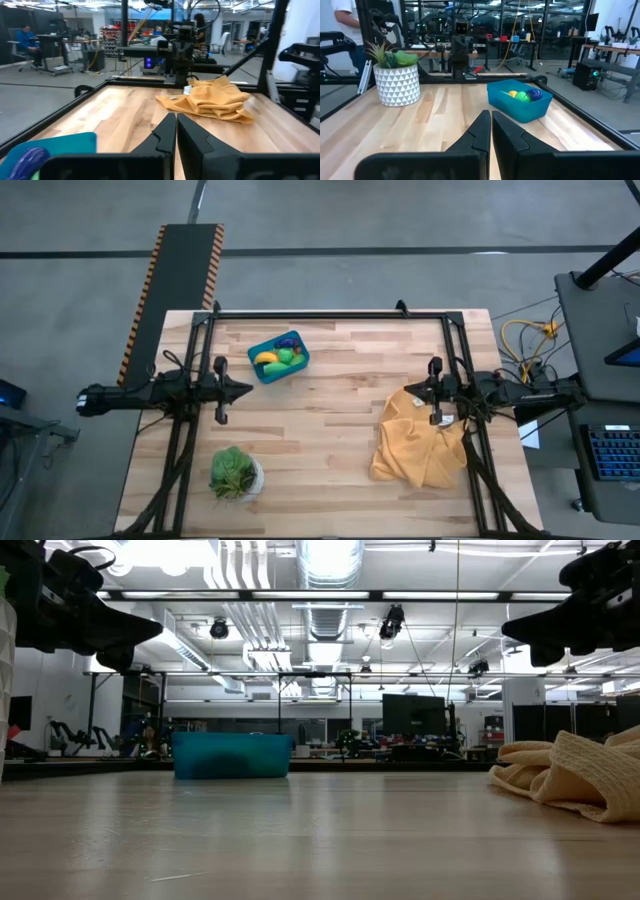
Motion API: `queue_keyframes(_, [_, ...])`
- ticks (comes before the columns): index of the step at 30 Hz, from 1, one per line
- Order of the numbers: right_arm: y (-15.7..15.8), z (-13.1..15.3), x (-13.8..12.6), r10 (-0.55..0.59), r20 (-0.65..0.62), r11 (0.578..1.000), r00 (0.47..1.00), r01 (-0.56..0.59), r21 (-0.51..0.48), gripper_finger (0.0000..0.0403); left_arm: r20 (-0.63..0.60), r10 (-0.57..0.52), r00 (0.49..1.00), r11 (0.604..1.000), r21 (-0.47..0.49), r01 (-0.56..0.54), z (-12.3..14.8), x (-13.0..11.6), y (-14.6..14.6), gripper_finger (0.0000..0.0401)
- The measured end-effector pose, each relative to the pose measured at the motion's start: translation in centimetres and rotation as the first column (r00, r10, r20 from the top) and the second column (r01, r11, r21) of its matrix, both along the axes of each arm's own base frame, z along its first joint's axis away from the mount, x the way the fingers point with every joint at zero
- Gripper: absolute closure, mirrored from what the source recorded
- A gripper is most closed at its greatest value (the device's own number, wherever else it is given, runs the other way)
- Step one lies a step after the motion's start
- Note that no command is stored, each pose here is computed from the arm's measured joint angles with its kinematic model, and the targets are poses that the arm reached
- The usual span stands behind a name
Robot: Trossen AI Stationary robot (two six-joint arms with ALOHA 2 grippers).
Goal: Pick and placing Produce into tupperware
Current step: Return to Home Position
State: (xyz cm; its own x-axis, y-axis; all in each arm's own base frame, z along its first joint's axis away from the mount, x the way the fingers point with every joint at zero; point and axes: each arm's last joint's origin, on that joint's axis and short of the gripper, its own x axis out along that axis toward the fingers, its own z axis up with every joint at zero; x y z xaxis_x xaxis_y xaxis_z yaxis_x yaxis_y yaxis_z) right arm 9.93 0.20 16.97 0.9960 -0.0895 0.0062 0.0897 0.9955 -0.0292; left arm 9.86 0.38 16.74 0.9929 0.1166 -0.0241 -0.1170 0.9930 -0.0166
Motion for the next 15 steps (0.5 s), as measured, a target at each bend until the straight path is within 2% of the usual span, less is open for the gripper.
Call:
queue_keyframes(3, [0.01,-0.01,0.01,0.004,0.0,1.0,1.0,-0.004,0.018,0.0394,-0.003,-0.031,1.0,1.0,-0.001,0.031,-0.05,0.02,-0.09,0.0401])
queue_keyframes(15, [0.14,-0.37,0.06,0.049,-0.037,0.998,0.998,-0.048,0.031,0.0394,-0.002,-0.028,1.0,1.0,0.006,0.028,-0.03,0.02,-0.08,0.0401])
